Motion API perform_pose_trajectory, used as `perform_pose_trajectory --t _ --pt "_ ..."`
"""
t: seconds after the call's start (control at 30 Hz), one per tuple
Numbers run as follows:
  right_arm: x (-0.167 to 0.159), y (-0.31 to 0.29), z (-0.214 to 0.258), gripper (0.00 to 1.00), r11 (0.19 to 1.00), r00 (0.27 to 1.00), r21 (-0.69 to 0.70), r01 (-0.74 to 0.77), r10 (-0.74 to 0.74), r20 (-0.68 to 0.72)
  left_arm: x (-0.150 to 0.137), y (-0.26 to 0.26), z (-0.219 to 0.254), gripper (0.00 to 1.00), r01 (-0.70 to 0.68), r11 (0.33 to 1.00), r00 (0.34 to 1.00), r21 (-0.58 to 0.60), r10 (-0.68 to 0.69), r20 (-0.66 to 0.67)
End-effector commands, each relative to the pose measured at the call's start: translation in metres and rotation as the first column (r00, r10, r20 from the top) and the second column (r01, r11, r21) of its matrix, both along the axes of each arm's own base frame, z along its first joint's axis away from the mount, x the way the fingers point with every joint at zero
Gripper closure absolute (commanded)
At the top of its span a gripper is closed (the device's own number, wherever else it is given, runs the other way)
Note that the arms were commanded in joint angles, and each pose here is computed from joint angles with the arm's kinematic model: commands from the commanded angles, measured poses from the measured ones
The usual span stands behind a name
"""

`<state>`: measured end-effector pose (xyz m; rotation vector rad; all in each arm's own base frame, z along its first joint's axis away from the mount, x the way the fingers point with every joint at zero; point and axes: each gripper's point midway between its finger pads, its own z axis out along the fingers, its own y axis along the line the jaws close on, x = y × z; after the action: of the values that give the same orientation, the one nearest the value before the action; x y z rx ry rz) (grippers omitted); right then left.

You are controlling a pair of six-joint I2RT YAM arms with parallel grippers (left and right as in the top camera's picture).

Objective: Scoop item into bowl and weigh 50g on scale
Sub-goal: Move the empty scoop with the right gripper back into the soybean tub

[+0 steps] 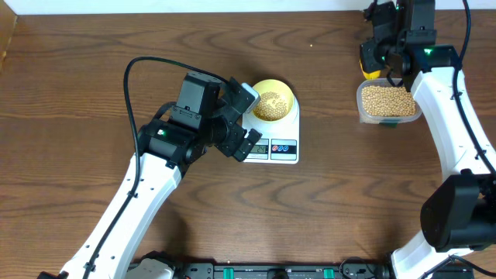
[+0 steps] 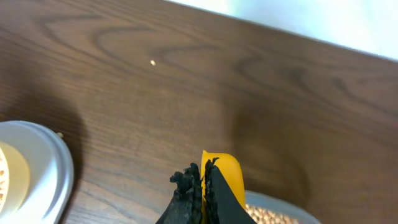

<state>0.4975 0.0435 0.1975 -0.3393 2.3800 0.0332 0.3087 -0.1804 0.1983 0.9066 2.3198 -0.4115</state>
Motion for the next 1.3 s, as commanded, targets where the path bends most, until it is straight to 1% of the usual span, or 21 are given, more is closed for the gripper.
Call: perform_pose_trajectory --t 0.0,0.23,0.47,0.53,0.7,1.03,1.27 --pt "-0.006 -0.018 0.009 0.99 0.995 0.995 -0.026 0.098 -0.098 0.007 -0.001 0.0 -0.005 0.02 0.016 1.0 1.0 0.006 -0.016 -0.01" --pt "-0.016 -0.032 0.002 0.99 0.985 0.988 -0.09 0.145 -0.149 -0.038 -0.001 0.0 -0.005 0.02 0.016 1.0 1.0 0.006 -0.016 -0.01" --pt "-0.025 -0.034 -0.006 0.99 0.983 0.984 -0.106 0.147 -0.156 -0.083 -0.001 0.0 -0.005 0.02 0.016 1.0 1.0 0.006 -0.016 -0.01" --pt "-0.03 -0.041 -0.009 0.99 0.977 0.979 -0.134 0.164 -0.179 -0.101 -0.001 0.0 -0.005 0.04 0.016 1.0 1.0 0.006 -0.016 -0.01" --pt "-0.041 -0.059 -0.014 0.99 0.958 0.962 -0.2 0.206 -0.235 -0.136 -0.001 0.0 -0.005 0.02 0.016 1.0 1.0 0.006 -0.016 -0.01" --pt "-0.044 -0.081 -0.021 0.99 0.944 0.941 -0.191 0.267 -0.298 -0.157 -0.001 0.0 -0.005 0.03 0.016 1.0 1.0 0.006 -0.016 -0.009" --pt "-0.041 -0.083 -0.051 0.99 0.944 0.924 -0.184 0.276 -0.313 -0.221 -0.001 0.0 -0.005 0.02 0.016 1.0 1.0 0.006 -0.016 -0.01"
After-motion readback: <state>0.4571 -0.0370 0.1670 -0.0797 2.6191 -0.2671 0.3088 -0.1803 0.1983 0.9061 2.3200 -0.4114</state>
